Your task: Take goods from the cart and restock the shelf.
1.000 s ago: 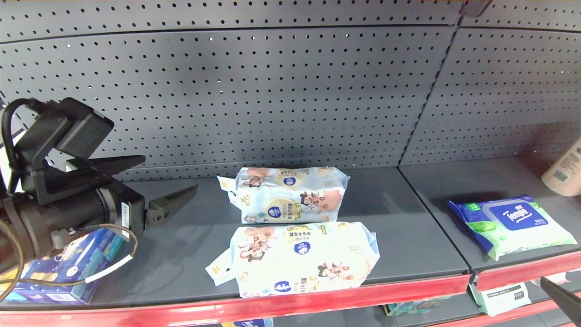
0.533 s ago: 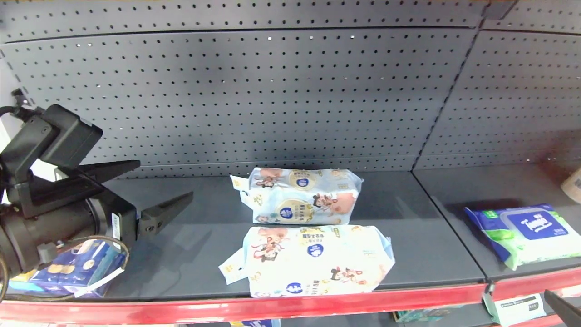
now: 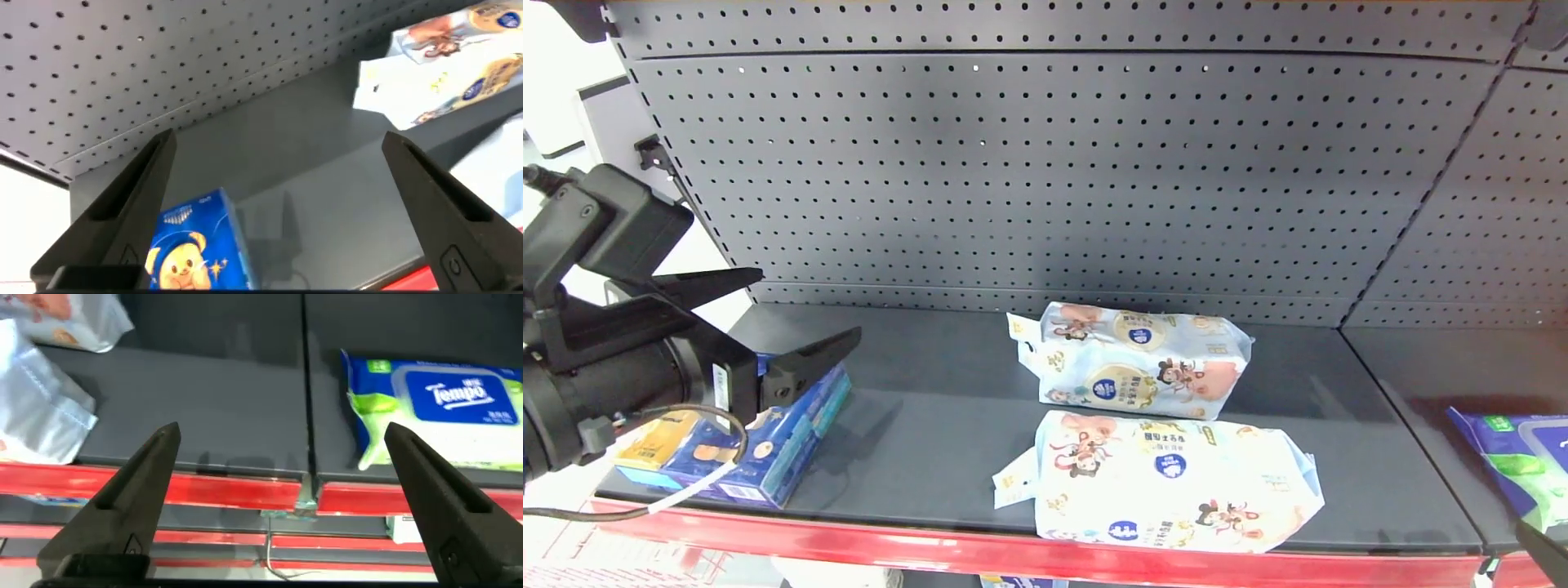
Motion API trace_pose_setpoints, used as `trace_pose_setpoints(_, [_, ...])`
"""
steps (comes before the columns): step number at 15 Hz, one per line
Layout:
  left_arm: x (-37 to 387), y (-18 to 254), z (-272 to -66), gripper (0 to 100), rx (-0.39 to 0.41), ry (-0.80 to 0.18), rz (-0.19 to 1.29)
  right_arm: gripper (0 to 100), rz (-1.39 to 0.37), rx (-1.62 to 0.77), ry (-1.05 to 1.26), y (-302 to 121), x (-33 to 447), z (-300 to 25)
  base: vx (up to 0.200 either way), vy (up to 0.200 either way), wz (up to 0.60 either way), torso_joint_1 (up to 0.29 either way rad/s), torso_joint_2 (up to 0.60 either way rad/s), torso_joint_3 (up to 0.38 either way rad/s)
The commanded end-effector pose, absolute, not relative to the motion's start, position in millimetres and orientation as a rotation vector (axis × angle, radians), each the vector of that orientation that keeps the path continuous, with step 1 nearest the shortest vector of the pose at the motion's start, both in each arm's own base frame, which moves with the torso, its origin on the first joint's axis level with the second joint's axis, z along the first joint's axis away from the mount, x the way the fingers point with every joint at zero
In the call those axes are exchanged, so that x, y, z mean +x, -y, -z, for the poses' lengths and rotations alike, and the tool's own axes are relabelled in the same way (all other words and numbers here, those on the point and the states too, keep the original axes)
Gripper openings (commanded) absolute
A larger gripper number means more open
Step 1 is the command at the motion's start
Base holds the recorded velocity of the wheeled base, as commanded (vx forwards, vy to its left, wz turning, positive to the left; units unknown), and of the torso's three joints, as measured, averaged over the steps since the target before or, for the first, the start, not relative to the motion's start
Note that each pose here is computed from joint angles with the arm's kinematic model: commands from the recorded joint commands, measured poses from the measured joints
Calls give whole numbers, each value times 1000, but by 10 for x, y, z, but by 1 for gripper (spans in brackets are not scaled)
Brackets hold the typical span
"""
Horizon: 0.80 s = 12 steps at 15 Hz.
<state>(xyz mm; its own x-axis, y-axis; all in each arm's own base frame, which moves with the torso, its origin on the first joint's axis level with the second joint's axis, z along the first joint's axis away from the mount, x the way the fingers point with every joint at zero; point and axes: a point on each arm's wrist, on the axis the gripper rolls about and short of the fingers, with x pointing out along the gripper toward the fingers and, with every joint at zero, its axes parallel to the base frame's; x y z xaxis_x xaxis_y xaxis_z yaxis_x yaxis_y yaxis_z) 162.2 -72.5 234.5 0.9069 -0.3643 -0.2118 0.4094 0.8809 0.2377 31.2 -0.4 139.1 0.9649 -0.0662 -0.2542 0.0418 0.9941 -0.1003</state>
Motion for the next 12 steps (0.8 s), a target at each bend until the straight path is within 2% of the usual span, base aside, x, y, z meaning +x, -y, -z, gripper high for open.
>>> trace_pose_setpoints(1, [1622, 723, -2337, 100, 283, -164, 404, 100, 59, -94, -225, 14, 231, -1346, 0, 0, 0, 0, 0, 0])
trace_pose_setpoints(3, [1601, 715, -2316, 100, 283, -167, 407, 100, 58, -105, -224, 16, 215, -1321, 0, 0, 0, 0, 0, 0])
trace_pose_setpoints(8, [1583, 707, -2316, 100, 283, -163, 412, 100, 52, -137, -229, 15, 219, -1316, 0, -200, 0, 8, 3, 0])
trace_pose_setpoints(12, [1531, 689, -2299, 100, 282, -163, 421, 100, 36, -143, -236, 9, 245, -1331, 0, 0, 0, 0, 0, 0])
